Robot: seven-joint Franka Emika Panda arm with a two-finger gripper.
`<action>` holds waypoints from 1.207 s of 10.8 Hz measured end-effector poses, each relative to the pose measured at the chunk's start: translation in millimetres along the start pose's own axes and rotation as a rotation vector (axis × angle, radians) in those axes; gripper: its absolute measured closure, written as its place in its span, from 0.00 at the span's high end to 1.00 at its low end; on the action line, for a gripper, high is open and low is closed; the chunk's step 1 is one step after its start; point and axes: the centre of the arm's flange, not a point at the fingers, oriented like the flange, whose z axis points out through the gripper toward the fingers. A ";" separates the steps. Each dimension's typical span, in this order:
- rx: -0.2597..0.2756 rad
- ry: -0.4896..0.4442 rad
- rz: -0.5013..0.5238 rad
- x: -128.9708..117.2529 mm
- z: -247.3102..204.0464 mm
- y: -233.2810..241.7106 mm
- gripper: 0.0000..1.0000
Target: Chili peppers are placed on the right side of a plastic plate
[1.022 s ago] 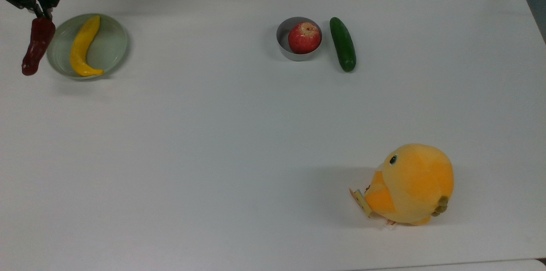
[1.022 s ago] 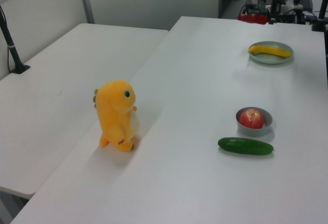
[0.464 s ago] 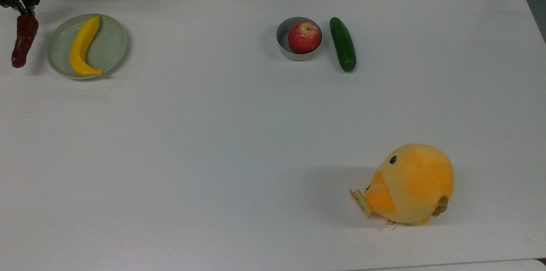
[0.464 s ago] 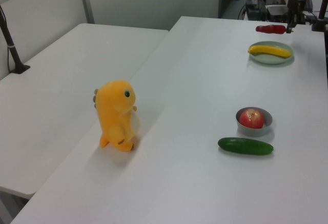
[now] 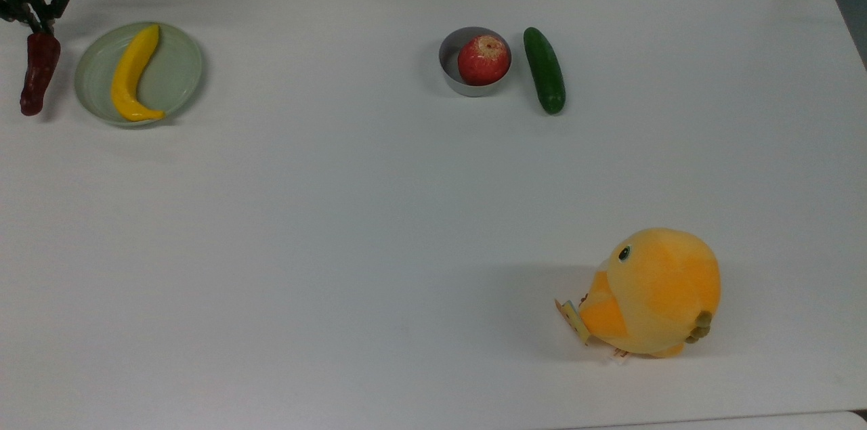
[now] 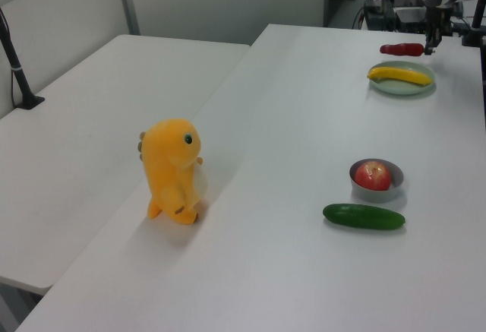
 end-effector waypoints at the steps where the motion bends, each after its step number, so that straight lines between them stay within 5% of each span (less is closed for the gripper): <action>1: 0.000 -0.002 -0.001 0.4 1.6 0.1 0.13; 5: 0.000 -0.002 -0.001 1.2 2.1 0.6 0.25; 10: -0.005 0.011 0.005 4.0 -2.0 2.3 0.98; 13: 0.058 0.048 0.027 13.9 -41.8 -1.7 1.00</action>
